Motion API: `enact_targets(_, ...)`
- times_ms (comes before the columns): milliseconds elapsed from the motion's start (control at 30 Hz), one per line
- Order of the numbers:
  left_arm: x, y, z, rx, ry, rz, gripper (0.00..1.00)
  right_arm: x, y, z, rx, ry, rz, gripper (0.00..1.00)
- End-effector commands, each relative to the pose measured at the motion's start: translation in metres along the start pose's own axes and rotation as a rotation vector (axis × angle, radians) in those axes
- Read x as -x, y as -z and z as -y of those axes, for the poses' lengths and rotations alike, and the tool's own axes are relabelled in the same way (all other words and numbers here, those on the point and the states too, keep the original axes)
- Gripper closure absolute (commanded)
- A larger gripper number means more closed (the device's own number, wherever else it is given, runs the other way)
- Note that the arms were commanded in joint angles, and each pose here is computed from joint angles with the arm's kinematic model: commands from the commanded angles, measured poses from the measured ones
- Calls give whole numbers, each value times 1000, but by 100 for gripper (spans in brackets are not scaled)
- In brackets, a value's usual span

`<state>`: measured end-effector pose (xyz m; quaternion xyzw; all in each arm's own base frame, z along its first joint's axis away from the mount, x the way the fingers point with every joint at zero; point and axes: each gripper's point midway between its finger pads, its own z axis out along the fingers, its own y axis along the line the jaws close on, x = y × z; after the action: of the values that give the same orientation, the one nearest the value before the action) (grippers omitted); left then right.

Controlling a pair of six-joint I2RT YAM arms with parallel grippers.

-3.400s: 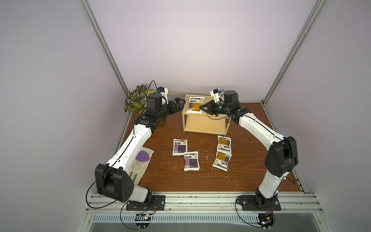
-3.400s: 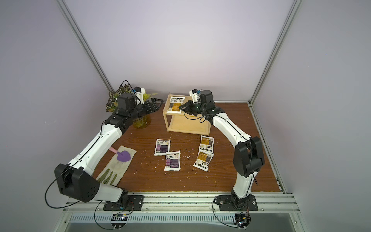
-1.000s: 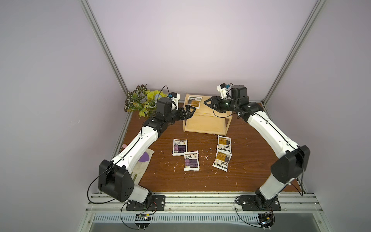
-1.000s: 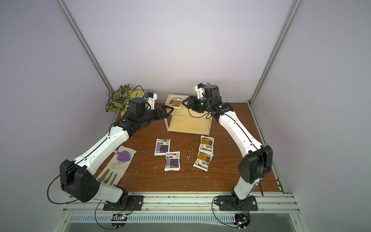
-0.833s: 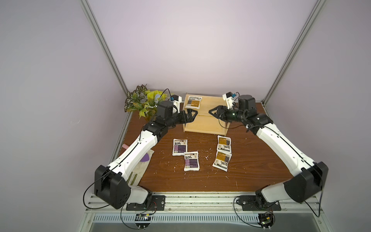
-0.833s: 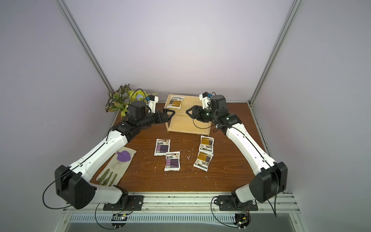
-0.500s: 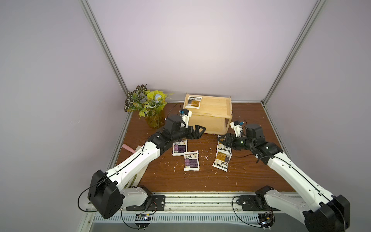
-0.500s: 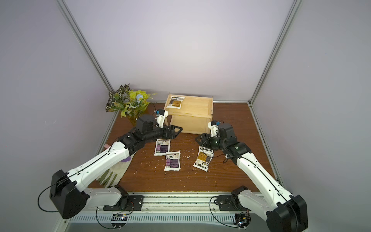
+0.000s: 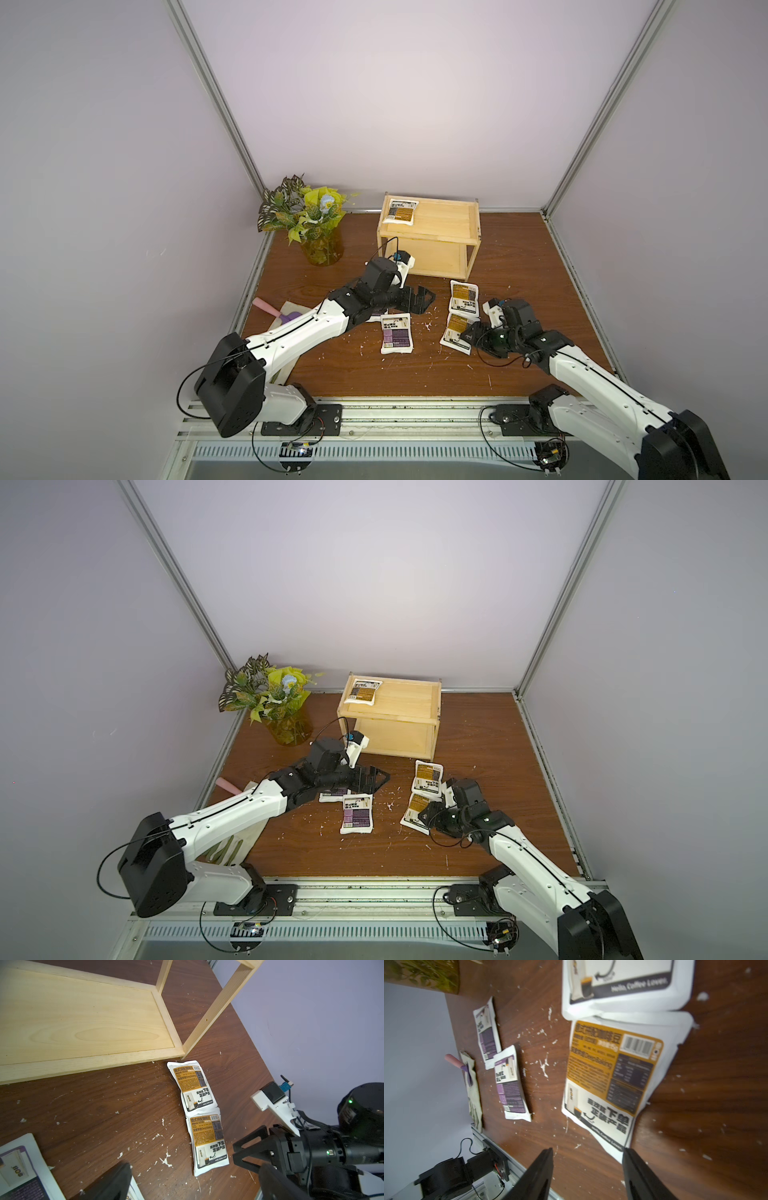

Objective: Place the bagged coffee beans on the shelf by color
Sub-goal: Pick up the bagged coffee beans at the center of the board.

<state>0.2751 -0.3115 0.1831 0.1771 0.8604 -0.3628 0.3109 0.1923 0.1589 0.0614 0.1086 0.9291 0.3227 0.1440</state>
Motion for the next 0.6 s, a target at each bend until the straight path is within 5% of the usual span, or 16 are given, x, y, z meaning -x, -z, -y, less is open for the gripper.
enact_targets(0,-6,-6,6,-34,-33,-8,0,10,1,3,-9,4,59,40)
enact_targets(567,-15,-21,4,-62,-40,-31,0,28,-16,9,23,-21,67,41)
